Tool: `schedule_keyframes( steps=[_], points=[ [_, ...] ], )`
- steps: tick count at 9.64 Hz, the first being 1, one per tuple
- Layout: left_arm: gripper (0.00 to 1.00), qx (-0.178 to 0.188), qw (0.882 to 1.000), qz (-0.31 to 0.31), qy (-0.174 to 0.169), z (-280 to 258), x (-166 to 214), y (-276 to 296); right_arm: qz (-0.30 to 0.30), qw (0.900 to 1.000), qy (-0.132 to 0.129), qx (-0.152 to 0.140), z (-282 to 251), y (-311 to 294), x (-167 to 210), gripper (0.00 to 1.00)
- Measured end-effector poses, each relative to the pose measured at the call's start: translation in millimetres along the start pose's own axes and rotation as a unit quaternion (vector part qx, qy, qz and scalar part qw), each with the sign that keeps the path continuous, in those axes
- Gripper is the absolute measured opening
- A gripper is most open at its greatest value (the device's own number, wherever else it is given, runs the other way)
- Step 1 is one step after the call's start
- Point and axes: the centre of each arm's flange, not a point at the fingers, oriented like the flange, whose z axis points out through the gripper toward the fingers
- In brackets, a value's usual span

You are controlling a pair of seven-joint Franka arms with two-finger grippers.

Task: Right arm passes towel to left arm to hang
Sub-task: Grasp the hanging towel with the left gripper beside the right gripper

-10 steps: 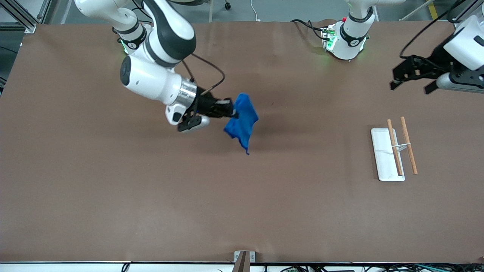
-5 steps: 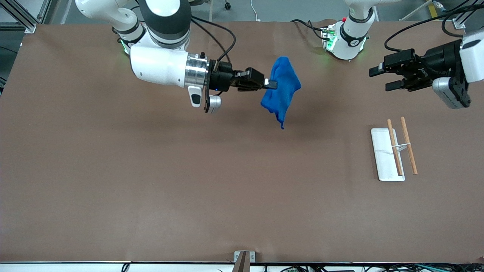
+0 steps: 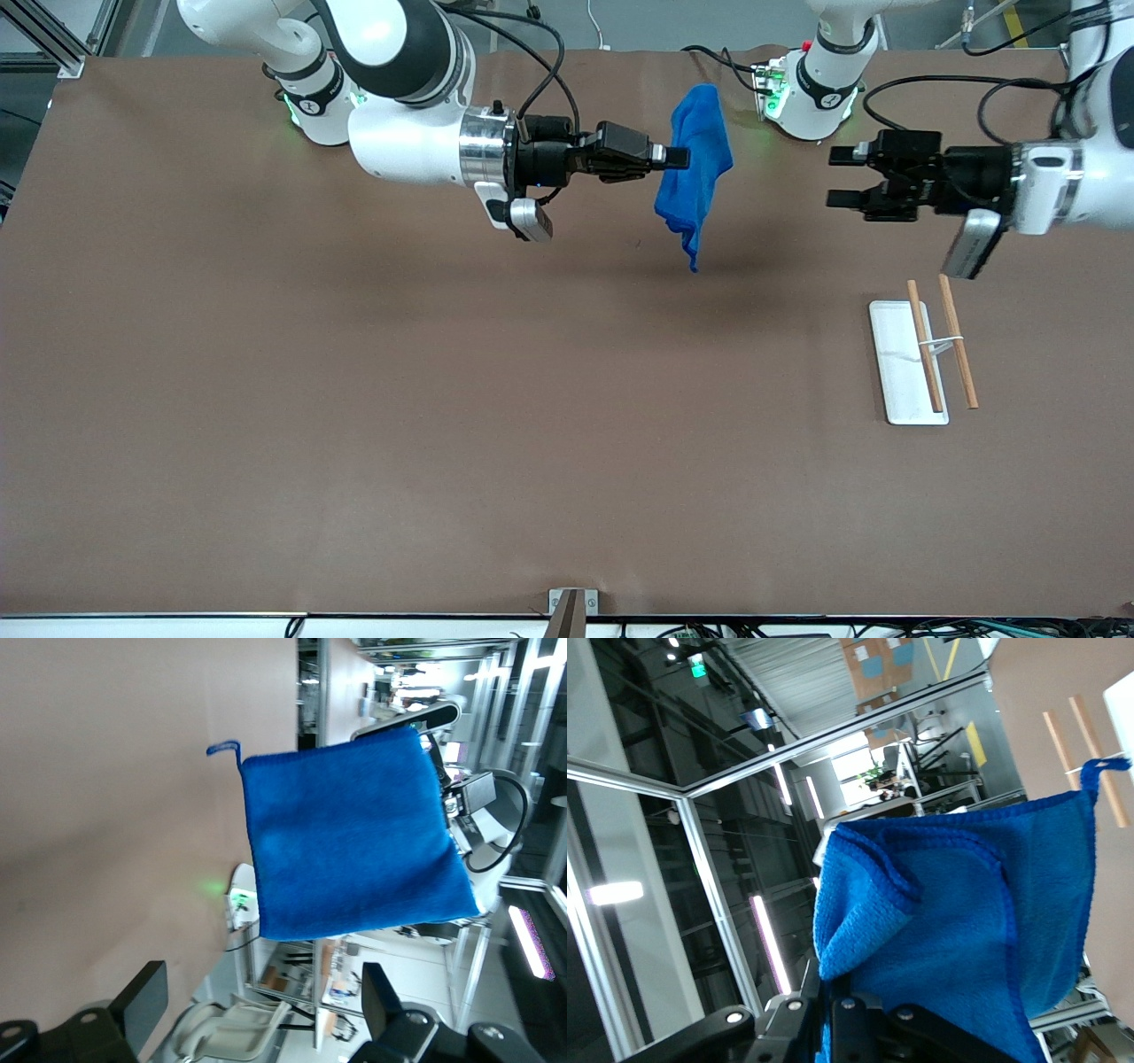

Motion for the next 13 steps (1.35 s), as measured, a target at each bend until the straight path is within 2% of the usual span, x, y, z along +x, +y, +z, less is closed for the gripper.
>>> schedule_keyframes(
  steps=[1,3,5,7,13],
  points=[
    [0.92,-0.033,0.999,0.000,-0.004,18,-3,-9,-0.006,1.000,-0.001,0.013,6,3,-7,0.05],
    [0.88,-0.074,0.997,-0.001,0.003,41,-3,-5,-0.006,1.000,-0.003,0.014,8,4,-10,0.05],
    [0.87,-0.099,0.995,-0.008,0.023,58,-1,-7,-0.004,1.000,-0.006,0.018,11,3,-13,0.05],
    [0.87,-0.103,0.994,-0.022,0.031,78,-2,-19,-0.004,1.000,-0.009,0.018,13,4,-17,0.05],
    [0.82,-0.099,0.995,-0.033,0.002,122,-8,-27,-0.010,1.000,-0.015,0.016,19,7,-24,0.05]
  ],
)
